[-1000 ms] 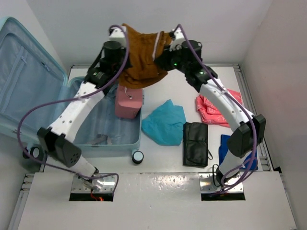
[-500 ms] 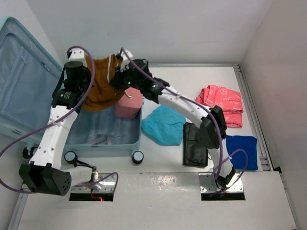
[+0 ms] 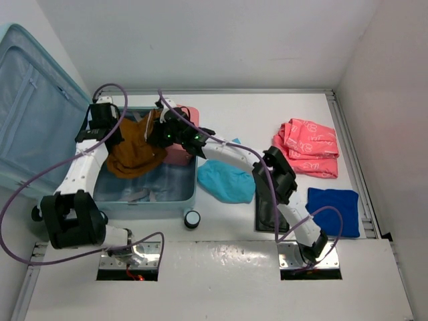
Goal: Pack the luggage
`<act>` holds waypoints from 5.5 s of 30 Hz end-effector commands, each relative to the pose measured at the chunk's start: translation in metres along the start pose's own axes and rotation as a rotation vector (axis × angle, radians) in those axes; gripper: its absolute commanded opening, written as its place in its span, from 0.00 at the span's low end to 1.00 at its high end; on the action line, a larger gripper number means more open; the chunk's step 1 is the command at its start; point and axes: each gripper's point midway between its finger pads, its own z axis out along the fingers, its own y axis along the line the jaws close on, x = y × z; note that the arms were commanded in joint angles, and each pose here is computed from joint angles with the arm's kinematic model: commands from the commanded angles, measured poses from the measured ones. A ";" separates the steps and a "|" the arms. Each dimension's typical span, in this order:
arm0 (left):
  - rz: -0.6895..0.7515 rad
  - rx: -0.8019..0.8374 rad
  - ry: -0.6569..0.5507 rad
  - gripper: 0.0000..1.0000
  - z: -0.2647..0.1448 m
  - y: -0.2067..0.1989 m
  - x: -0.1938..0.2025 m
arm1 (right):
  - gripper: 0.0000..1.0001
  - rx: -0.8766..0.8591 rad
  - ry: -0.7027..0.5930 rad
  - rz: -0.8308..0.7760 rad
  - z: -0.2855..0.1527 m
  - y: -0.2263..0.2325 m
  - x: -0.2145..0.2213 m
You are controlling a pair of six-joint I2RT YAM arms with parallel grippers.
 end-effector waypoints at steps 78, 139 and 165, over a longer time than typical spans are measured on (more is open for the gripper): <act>0.296 0.385 -0.655 0.90 -0.180 -0.116 -0.128 | 0.00 0.244 0.371 0.341 -0.376 -0.206 0.148; -0.359 0.060 -0.670 0.97 -0.176 0.073 -0.186 | 0.85 -0.453 -0.284 0.069 -0.089 0.106 -0.169; 0.905 0.862 0.093 0.99 -0.183 -0.392 0.119 | 0.89 0.534 -0.059 0.516 -0.463 -0.292 -0.021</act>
